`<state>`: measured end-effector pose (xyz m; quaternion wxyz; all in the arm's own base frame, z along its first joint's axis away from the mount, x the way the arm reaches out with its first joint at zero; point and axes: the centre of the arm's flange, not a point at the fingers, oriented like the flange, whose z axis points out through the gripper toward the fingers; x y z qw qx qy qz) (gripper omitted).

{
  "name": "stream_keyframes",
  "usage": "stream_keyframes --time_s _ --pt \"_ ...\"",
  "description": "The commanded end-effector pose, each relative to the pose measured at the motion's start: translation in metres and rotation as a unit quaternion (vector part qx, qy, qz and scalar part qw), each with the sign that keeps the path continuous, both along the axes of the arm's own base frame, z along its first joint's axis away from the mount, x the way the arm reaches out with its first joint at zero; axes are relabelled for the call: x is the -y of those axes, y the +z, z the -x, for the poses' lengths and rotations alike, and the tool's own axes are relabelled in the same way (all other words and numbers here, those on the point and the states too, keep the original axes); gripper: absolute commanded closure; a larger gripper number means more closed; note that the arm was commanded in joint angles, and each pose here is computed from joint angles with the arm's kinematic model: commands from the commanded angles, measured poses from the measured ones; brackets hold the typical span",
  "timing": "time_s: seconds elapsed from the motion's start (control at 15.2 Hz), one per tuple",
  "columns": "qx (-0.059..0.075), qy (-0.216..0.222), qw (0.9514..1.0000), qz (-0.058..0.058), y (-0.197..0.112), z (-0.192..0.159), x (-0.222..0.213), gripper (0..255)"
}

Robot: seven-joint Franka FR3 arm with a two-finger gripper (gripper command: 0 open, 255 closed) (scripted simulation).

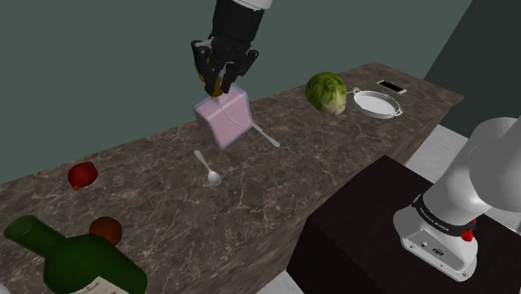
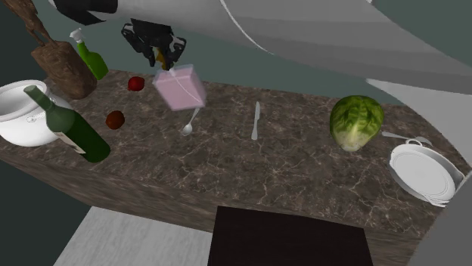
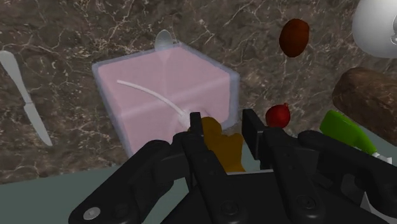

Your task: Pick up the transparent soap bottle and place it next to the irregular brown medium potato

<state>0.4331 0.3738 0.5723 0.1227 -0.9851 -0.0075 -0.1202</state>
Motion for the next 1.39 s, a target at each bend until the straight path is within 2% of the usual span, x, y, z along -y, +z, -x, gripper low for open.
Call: stream_keyframes --time_s 0.0,0.73,0.79,0.86,1.06,1.32 --pt "0.0 -0.001 1.0 -0.001 -0.01 -0.004 -0.024 255" --pt "0.0 -0.001 1.0 -0.001 -0.06 -0.042 -0.155 255" --pt "0.0 0.0 1.0 -0.001 -0.055 -0.039 -0.144 255" --pt "0.0 0.0 1.0 -0.001 -0.055 -0.039 -0.144 0" --pt "-0.006 0.045 0.9986 0.027 -0.09 -0.056 -0.147 0" --pt "-0.015 0.105 0.9924 0.063 -0.137 -0.077 -0.15 0"
